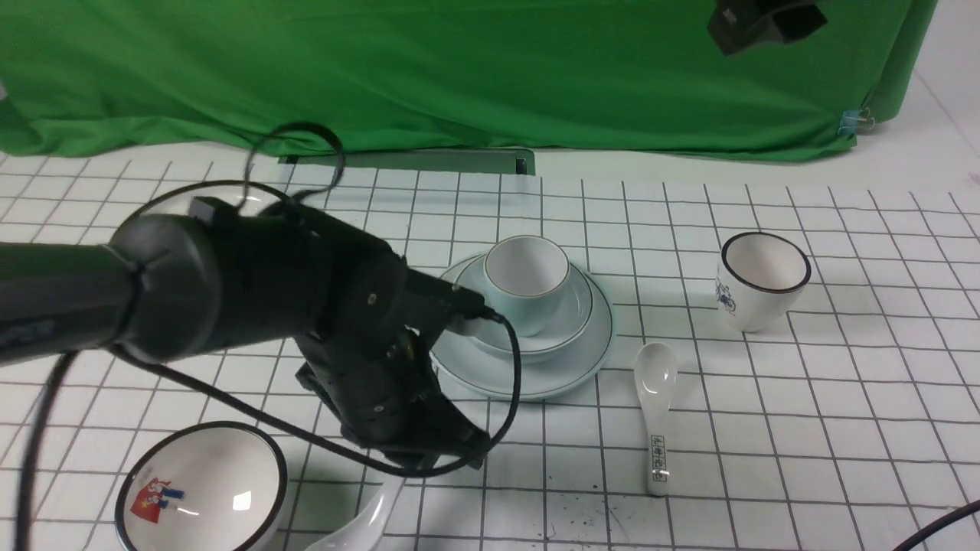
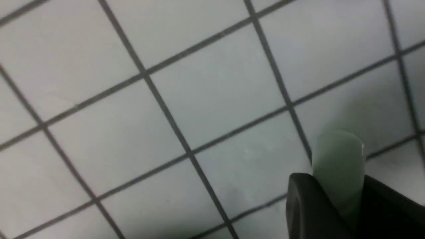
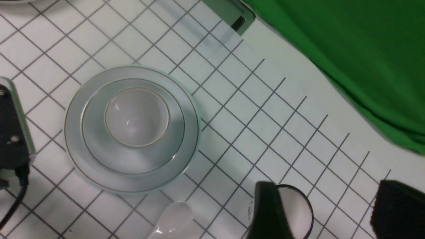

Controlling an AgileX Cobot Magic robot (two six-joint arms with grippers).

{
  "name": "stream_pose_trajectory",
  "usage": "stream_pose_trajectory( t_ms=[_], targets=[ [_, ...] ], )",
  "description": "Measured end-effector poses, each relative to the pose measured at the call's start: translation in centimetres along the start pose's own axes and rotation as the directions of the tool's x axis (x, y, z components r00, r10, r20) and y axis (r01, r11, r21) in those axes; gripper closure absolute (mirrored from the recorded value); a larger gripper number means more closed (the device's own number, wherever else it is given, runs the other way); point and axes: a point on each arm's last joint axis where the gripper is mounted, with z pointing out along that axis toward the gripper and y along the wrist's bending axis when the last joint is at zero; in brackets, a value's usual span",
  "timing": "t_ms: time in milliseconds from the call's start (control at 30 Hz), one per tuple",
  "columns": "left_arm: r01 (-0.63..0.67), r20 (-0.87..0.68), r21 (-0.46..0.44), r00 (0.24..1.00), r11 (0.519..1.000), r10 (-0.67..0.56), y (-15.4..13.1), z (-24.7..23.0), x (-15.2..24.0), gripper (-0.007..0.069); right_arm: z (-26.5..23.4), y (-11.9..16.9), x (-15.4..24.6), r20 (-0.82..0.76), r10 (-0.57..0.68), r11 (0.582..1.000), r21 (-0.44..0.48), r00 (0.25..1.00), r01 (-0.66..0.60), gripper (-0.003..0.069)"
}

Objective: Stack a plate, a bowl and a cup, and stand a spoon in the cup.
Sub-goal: Use the left arm to grab a blue soup spoon, then use the left arm to put the blue soup spoon into the blue teacup in the middle

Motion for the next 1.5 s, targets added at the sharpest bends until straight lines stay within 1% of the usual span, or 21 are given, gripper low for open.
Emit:
stream_pose_trajectory(
  t_ms=[33, 67, 100, 133, 167, 200, 267, 300, 333, 367, 400, 467, 500, 633, 833, 1100, 1267, 1300, 1367, 1467, 1500],
  targets=[
    [-0.001, 0.127, 0.017, 0.992, 1.000, -0.002, -0.3, -3.0, -0.4, 0.0540, 0.0, 0.0, 0.0, 0.000, 0.000, 1.000, 0.000, 1.000, 0.000, 0.0216],
    [-0.001, 0.151, 0.019, 0.989, 1.000, -0.002, -0.3, -3.3, -0.6, 0.0540, 0.0, 0.0, 0.0, 0.000, 0.000, 1.000, 0.000, 1.000, 0.000, 0.0216],
    [0.004, 0.222, 0.032, 0.975, 0.999, -0.011, -0.5, -4.5, -0.8, 0.0540, 0.0, 0.0, 0.0, 0.000, 0.000, 1.000, 0.000, 1.000, 0.000, 0.0216],
    [0.007, 0.352, 0.054, 0.936, 0.999, -0.025, -0.7, -6.5, -1.4, 0.0540, 0.0, -0.1, 0.0, -0.003, -0.002, 1.000, 0.009, 1.000, 0.002, 0.0216],
    [0.005, 0.389, 0.058, 0.921, 0.998, -0.027, -0.7, -7.0, -1.6, 0.0540, 0.0, -0.1, 0.0, -0.003, -0.003, 1.000, 0.010, 1.000, 0.003, 0.0216],
    [0.001, 0.508, 0.073, 0.861, 0.997, -0.038, -0.8, -8.5, -2.3, 0.0540, -0.1, -0.2, 0.1, -0.005, -0.005, 1.000, 0.019, 1.000, 0.005, 0.0216],
    [-0.004, 0.656, 0.079, 0.753, 0.997, -0.049, -0.9, -10.1, -3.4, 0.0540, -0.3, -0.3, 0.1, -0.003, -0.007, 1.000, 0.030, 1.000, 0.007, 0.0216],
    [-0.004, 0.667, 0.078, 0.744, 0.997, -0.049, -0.8, -10.1, -3.5, 0.0540, -0.4, -0.3, 0.1, -0.002, -0.008, 0.999, 0.033, 1.000, 0.008, 0.0216],
    [-0.006, 0.742, 0.072, 0.668, 0.997, -0.050, -0.8, -10.6, -4.3, 0.0540, -0.7, -0.4, 0.2, 0.000, -0.010, 0.999, 0.043, 1.000, 0.010, 0.0216],
    [-0.011, 0.751, 0.076, 0.659, 0.997, -0.050, -0.7, -10.7, -4.5, 0.0540, -0.7, -0.4, 0.2, 0.001, -0.010, 0.999, 0.045, 1.000, 0.010, 0.0216],
    [-0.001, 0.809, 0.067, 0.585, 0.998, -0.053, -0.6, -10.7, -5.2, 0.0540, -0.9, -0.5, 0.2, 0.001, -0.012, 0.998, 0.056, 1.000, 0.012, 0.0216],
    [0.004, 0.849, 0.062, 0.526, 0.998, -0.055, -0.5, -10.4, -5.9, 0.0540, -1.0, -0.6, 0.3, -0.002, -0.015, 0.998, 0.067, 1.000, 0.015, 0.0216],
    [0.011, 0.881, 0.057, 0.471, 0.998, -0.055, -0.4, -9.7, -6.6, 0.0540, -1.0, -0.6, 0.3, -0.003, -0.016, 0.997, 0.071, 1.000, 0.016, 0.0216],
    [0.032, 0.916, 0.041, 0.397, 0.999, -0.050, 0.1, -6.4, -8.2, 0.0540, -1.0, -0.7, 0.3, -0.004, -0.016, 0.997, 0.073, 1.000, 0.016, 0.0216],
    [0.047, 0.908, 0.033, 0.416, 0.998, -0.050, 0.4, -2.5, -10.1, 0.0540, -1.0, -0.7, 0.3, -0.004, -0.018, 0.997, 0.075, 1.000, 0.019, 0.0216],
    [0.050, 0.912, 0.033, 0.407, 0.998, -0.050, 0.5, -1.3, -11.7, 0.0510, -1.0, -0.7, 0.3, -0.005, -0.022, 0.997, 0.076, 1.000, 0.022, 0.0216],
    [0.048, 0.875, 0.025, 0.482, 0.999, -0.044, 0.6, 0.0, -11.4, 0.0453, -1.0, -0.7, 0.3, -0.005, -0.022, 0.997, 0.076, 1.000, 0.022, 0.0216],
    [0.044, 0.856, 0.019, 0.516, 0.999, -0.039, 0.6, 0.4, -11.2, 0.0426, -1.0, -0.7, 0.3, -0.005, -0.022, 0.997, 0.076, 1.000, 0.022, 0.0216],
    [0.037, 0.845, 0.015, 0.533, 0.999, -0.033, 0.5, 0.4, -11.1, 0.0396, -1.0, -0.7, 0.3, -0.005, -0.022, 0.997, 0.076, 1.000, 0.022, 0.0216],
    [0.013, 0.833, -0.003, 0.553, 1.000, -0.005, 0.4, -0.8, -10.9, 0.0364, -1.0, -0.7, 0.3, -0.005, -0.022, 0.997, 0.076, 1.000, 0.022, 0.0216],
    [-0.010, 0.829, -0.016, 0.560, 1.000, 0.019, 0.1, -2.7, -10.6, 0.0347, -1.0, -0.7, 0.3, -0.003, -0.021, 0.997, 0.077, 1.000, 0.021, 0.0216]
  ],
)
